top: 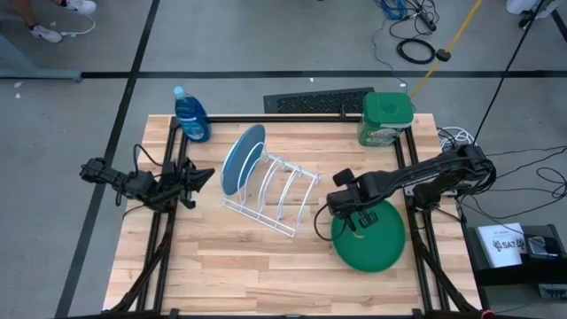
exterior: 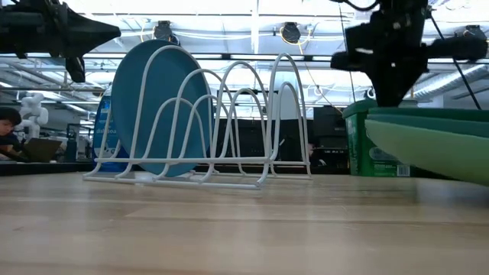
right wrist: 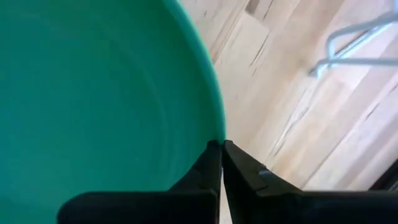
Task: Sort dishes
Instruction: Put the green plate into the white dish rack
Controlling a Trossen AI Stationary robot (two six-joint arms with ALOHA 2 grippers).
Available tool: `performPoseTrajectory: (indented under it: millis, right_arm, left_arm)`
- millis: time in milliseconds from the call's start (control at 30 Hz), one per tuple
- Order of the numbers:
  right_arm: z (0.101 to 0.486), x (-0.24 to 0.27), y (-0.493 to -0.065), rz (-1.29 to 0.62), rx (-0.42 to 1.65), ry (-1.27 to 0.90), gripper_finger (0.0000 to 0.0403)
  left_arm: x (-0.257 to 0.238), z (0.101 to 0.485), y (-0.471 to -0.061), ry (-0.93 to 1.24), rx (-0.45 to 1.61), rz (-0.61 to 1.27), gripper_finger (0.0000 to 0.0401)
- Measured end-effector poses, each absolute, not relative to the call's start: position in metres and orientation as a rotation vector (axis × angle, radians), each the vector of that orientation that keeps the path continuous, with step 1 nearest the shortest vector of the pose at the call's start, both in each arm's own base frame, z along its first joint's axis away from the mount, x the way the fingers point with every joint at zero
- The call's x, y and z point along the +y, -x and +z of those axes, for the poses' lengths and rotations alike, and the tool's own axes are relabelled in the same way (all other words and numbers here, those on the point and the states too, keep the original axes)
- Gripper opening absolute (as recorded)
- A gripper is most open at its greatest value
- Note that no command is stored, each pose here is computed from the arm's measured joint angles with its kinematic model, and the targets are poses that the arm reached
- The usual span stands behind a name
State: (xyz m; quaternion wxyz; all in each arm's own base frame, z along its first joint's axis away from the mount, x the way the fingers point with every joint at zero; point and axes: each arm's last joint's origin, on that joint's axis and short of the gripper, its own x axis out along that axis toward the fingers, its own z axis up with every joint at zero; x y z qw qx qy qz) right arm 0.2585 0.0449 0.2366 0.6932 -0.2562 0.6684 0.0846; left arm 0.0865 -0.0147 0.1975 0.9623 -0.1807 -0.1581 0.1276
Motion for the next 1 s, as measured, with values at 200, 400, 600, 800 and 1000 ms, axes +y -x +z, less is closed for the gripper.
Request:
performPoseTrajectory:
  millis: [200,400,600,800,1000]
  right_arm:
    - [0.255,0.047,-0.263,0.203,1.457,0.579,0.0000]
    - [0.257,0.046,-0.263,0.295,1.466,0.422,0.0000]
    - [0.257,0.044,-0.262,0.211,1.488,0.411,0.0000]
    - [0.253,0.042,-0.263,0.137,1.500,0.427,0.0000]
    - [0.241,0.045,-0.263,0.153,1.486,0.471,0.0002]
  left_arm:
    - [-0.015,0.197,-0.087,0.363,-0.316,0.261,0.0000]
    - [-0.015,0.197,-0.087,0.361,-0.316,0.263,0.0000]
    - [-0.015,0.197,-0.087,0.360,-0.316,0.266,0.0000]
    - [-0.015,0.197,-0.087,0.364,-0.317,0.266,0.0000]
    - [-0.015,0.197,-0.086,0.367,-0.320,0.265,0.0000]
